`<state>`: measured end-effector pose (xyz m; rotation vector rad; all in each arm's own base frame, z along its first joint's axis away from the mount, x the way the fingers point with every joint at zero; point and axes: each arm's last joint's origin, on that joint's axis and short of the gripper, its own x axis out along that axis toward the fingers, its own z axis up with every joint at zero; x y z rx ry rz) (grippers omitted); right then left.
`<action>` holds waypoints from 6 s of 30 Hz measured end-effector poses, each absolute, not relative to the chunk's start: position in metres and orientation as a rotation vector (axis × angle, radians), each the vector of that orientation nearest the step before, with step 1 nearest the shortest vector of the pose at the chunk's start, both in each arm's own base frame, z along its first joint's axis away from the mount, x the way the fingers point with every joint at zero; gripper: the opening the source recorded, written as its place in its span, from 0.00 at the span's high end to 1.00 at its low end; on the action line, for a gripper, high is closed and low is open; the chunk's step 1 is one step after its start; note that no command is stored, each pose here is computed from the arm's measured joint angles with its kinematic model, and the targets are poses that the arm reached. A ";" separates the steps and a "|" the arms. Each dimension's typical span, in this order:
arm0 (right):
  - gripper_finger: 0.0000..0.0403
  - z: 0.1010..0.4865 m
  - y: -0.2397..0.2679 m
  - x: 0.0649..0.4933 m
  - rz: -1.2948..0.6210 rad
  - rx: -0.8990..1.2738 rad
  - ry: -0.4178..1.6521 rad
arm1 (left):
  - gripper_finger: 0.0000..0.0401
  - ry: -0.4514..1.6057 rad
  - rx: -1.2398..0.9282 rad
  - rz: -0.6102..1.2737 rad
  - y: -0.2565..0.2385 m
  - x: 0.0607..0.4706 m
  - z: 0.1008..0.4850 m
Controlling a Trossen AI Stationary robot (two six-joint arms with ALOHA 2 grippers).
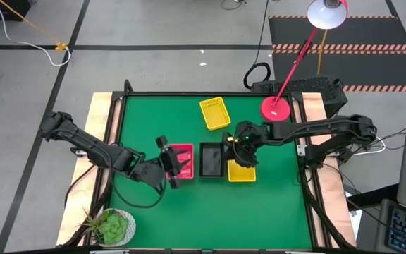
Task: Stack baskets by color
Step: Stack the top yellow bin on top of the bottom yellow bin
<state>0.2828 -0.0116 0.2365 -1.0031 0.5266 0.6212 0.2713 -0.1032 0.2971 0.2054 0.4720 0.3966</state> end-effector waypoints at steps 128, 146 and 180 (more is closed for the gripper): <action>0.69 0.218 -0.180 0.322 -0.741 0.645 1.092 | 0.65 0.416 -0.056 0.406 -0.066 0.295 0.286; 0.83 0.194 -0.184 0.316 -0.765 0.672 1.046 | 0.65 0.413 -0.063 0.407 -0.066 0.295 0.286; 0.90 0.174 -0.179 0.308 -0.762 0.666 1.074 | 0.65 0.411 -0.065 0.407 -0.066 0.295 0.287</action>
